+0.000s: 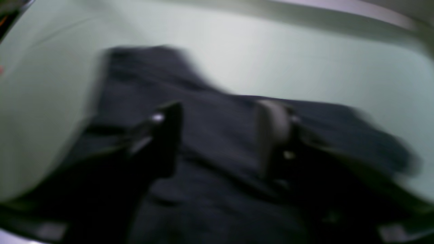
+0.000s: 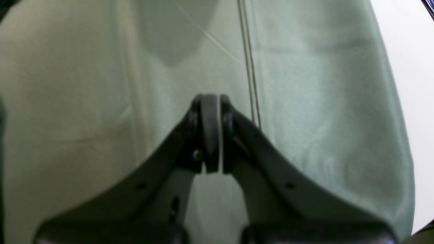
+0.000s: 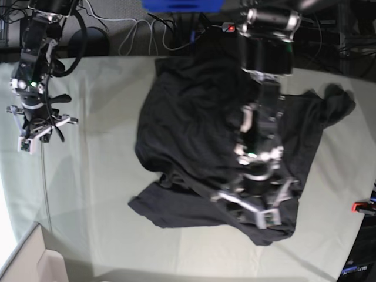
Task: Layout the t-shirt on the table in an organized manner, then fold the t-shirt properly
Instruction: 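Pull the grasped fabric with the left gripper toward the robot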
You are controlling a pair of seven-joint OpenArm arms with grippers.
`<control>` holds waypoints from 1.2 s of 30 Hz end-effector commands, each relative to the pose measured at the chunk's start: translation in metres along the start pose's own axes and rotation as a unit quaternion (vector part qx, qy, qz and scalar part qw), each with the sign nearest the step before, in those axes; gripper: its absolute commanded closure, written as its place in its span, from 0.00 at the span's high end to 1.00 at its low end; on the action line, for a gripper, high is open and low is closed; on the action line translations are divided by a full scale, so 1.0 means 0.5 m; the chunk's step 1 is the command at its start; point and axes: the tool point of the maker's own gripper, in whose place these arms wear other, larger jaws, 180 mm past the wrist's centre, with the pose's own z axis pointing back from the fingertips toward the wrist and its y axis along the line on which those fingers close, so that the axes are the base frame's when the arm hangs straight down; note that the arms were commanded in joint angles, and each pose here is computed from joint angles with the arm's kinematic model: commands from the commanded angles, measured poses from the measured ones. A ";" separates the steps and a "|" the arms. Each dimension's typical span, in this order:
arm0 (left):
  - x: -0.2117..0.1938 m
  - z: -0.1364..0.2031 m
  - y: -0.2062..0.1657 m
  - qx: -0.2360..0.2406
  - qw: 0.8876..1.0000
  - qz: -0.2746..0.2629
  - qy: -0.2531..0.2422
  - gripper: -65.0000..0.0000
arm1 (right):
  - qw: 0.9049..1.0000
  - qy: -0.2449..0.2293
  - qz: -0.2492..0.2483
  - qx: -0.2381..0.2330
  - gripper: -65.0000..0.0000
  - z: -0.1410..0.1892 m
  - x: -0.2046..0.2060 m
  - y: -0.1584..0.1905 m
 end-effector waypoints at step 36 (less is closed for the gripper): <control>-0.126 -0.128 0.268 0.103 0.987 0.086 0.085 0.06 | 1.000 -0.020 0.005 -0.007 0.00 0.004 0.023 -0.015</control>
